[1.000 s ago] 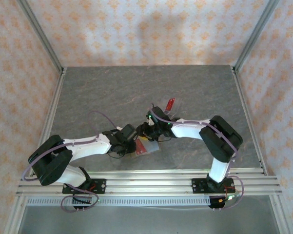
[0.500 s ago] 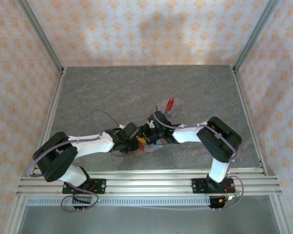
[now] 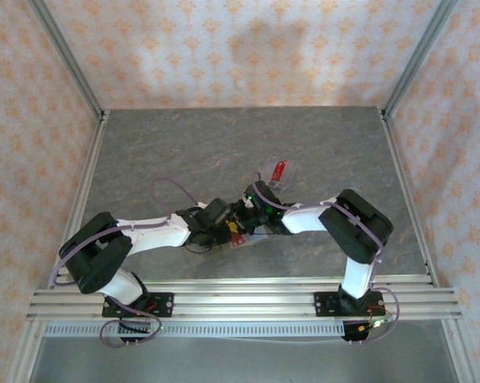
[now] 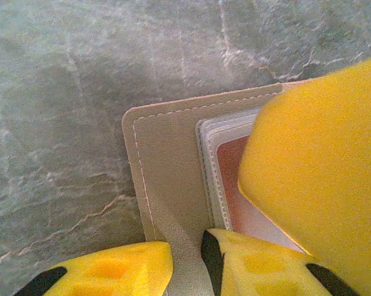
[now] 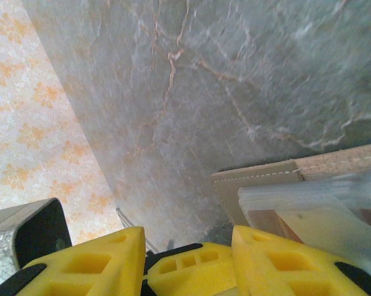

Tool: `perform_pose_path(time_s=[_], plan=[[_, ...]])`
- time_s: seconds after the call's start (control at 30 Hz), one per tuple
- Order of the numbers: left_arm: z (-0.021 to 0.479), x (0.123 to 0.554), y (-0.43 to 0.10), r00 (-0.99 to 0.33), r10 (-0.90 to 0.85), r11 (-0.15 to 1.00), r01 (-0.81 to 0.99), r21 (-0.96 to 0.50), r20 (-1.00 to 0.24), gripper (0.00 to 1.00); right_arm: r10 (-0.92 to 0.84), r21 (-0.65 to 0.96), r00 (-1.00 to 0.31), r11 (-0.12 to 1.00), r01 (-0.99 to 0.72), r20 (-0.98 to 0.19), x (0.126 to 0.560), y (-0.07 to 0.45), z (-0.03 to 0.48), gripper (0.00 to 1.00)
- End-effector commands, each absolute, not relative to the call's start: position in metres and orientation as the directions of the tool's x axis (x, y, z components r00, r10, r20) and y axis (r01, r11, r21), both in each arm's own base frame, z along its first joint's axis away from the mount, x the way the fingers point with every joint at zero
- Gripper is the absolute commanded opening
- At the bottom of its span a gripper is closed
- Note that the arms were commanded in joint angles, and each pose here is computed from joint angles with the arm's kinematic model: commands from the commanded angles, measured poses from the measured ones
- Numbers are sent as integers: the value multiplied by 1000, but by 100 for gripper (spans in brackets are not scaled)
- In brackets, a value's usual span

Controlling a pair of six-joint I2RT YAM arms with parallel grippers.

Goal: Put the credit cards into the card holder

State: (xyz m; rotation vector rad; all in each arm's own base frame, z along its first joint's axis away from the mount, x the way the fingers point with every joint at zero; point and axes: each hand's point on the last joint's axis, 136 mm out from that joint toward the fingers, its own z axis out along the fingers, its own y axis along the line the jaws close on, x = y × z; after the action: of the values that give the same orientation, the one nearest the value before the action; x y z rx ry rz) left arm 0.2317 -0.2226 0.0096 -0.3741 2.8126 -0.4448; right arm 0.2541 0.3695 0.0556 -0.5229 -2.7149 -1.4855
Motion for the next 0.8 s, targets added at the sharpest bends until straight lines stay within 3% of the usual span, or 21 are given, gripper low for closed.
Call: perform_pose_path(time_s=[0.0, 0.27, 0.4, 0.57, 0.77], plan=[[-18, 237, -226, -941, -254, 935, -179, -307, -225, 31, 302, 864, -947, 441, 243, 112, 270, 383, 84, 41], [-22, 237, -223, -941, -257, 936, -185, -301, -219, 31, 252, 831, -968, 534, 155, 19, 277, 373, 111, 43], [-25, 233, -219, -942, -258, 936, -188, -297, -215, 31, 251, 731, -968, 666, 151, -29, 284, 350, 107, 43], [-27, 231, -217, -944, -253, 939, -186, -291, -213, 31, 236, 658, -967, 744, 117, -94, 299, 327, 116, 44], [-28, 231, -217, -944, -254, 939, -188, -289, -212, 31, 251, 637, -959, 763, 111, -134, 316, 296, 135, 46]])
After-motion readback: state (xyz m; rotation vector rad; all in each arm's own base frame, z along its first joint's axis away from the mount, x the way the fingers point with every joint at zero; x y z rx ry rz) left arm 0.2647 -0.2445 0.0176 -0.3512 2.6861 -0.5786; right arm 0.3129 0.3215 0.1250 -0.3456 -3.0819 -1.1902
